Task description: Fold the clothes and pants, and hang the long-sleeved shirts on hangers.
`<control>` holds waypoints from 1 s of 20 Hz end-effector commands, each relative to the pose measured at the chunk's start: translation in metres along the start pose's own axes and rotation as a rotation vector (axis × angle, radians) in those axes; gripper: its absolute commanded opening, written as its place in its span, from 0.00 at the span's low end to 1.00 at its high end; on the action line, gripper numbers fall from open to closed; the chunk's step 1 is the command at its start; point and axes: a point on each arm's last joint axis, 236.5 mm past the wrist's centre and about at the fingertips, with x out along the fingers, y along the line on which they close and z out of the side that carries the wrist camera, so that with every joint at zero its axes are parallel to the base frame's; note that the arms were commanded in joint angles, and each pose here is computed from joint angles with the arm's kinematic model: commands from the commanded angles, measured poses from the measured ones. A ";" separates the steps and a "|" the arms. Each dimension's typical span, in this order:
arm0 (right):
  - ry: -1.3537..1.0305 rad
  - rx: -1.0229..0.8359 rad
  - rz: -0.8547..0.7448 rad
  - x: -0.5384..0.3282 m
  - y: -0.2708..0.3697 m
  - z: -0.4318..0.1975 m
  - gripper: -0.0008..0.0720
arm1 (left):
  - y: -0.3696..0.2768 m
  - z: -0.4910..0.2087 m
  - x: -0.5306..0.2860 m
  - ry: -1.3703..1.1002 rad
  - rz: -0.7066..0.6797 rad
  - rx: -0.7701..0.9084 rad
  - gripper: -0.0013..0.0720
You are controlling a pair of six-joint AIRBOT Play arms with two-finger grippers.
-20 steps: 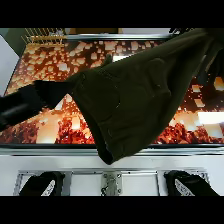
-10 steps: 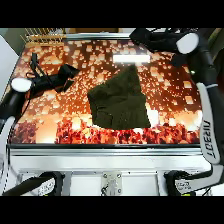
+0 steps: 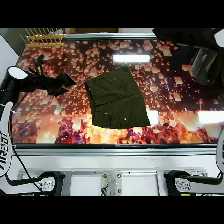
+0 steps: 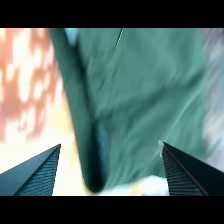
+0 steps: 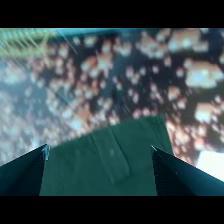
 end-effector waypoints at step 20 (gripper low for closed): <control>0.220 0.055 -0.111 -0.077 -0.018 -0.162 0.98 | 0.000 -0.147 0.142 0.269 0.060 -0.053 0.92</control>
